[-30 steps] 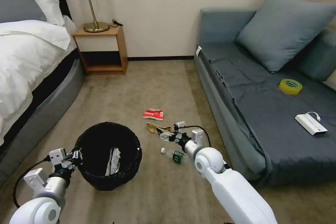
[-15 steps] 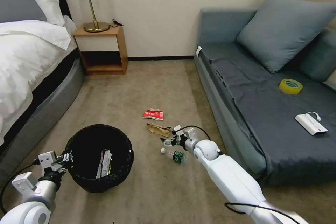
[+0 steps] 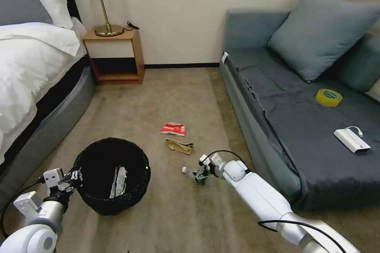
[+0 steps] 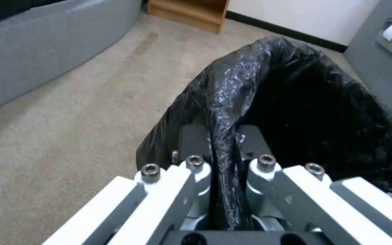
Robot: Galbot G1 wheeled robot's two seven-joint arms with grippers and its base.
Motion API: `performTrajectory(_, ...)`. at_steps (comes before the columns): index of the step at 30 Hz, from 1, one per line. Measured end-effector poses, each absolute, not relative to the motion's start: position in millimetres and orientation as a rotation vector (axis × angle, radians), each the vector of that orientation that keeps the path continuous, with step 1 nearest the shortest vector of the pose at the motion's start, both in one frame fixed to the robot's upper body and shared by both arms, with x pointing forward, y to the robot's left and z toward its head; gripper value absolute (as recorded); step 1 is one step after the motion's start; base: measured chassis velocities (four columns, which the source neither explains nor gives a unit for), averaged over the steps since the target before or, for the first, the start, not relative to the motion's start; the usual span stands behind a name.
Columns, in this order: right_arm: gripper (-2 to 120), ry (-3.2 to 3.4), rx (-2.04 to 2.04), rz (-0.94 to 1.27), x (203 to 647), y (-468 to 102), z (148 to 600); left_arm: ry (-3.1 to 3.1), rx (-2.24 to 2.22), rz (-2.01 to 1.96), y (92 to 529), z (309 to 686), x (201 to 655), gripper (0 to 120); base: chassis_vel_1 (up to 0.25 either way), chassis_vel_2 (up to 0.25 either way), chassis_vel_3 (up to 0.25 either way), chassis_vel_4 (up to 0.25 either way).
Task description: Pick up the trash bin, then pick up the garbage on the floor and place it into the trash bin.
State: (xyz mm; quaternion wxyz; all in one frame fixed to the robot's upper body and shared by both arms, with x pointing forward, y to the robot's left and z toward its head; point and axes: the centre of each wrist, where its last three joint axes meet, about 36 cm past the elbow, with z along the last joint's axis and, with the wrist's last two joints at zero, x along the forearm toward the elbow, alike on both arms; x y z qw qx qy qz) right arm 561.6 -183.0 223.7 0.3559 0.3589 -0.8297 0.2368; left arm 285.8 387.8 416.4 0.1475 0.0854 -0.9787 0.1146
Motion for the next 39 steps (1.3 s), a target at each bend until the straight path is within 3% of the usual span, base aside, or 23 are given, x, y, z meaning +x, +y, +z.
performTrajectory(30,100,-2.123,0.945,0.621,550,-172,206,-2.811,0.237,0.326,393,414,289,4,0.0,0.0,0.0,0.0)
performTrajectory(36,90,-2.122,0.932,0.622,549,-175,203,-2.814,0.239,0.323,398,413,288,4,0.0,0.0,0.0,0.0)
performTrajectory(39,74,-2.127,0.918,0.622,547,-176,201,-2.814,0.238,0.323,398,412,288,4,0.0,0.0,0.0,0.0)
